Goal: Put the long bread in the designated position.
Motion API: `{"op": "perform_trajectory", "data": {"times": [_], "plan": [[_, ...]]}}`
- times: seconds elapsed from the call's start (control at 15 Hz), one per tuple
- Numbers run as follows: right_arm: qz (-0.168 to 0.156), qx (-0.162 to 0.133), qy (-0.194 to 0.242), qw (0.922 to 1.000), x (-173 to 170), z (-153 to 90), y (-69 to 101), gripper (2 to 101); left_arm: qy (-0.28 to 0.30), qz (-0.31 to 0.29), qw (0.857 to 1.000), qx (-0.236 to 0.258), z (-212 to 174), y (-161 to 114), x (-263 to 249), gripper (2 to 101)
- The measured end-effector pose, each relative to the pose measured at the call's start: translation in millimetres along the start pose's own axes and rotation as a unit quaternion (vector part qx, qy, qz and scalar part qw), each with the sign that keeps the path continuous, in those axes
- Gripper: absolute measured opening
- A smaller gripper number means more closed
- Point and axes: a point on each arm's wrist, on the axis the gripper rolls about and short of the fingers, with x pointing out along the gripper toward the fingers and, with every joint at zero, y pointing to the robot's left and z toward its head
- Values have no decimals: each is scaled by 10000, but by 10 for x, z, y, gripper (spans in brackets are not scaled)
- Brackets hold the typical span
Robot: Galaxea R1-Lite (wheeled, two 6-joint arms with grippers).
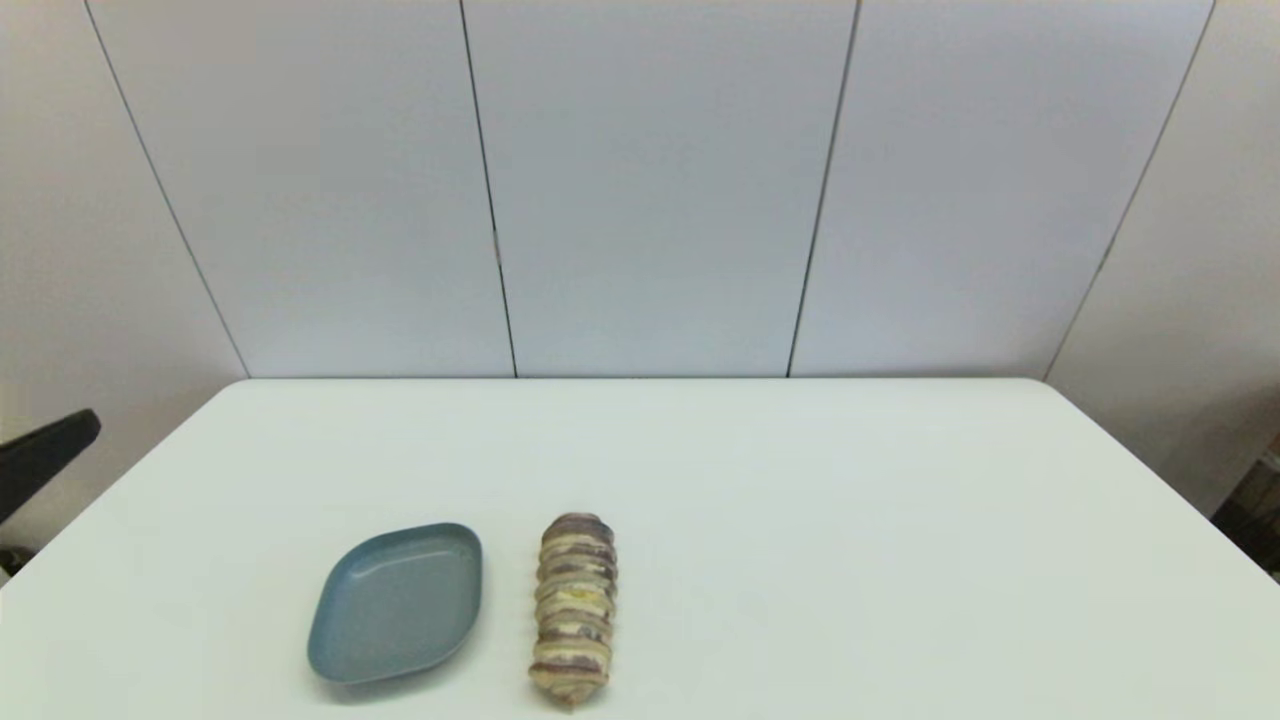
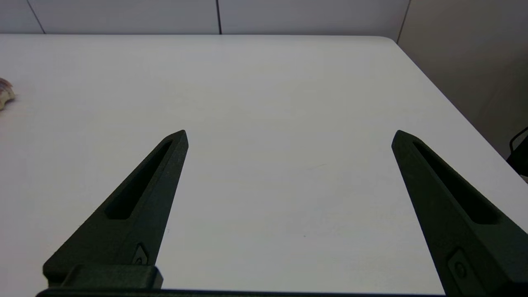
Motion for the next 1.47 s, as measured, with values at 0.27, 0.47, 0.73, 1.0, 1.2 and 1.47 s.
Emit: {"op": "perform_trajectory", "data": {"times": [0.27,0.47,0.73,1.0,1.2,1.47], "plan": [[-2,-1,0,10000,0,0,0,980,-90,179,9998,2,-423,-11,-326,978],[-4,-3,-2,10000,0,0,0,980,-152,150,9998,11,-767,-32,-505,978],[-4,-3,0,10000,0,0,0,980,-258,59,9996,39,-1172,-51,-649,978],[0,-3,0,10000,0,0,0,980,-343,99,9991,241,-1472,-54,-709,978],[-2,-3,0,10000,0,0,0,980,-402,264,9979,436,-1593,-49,-732,978],[-2,-3,-4,10000,0,1,0,980,-211,731,9963,394,-1702,-28,-750,978]]}}
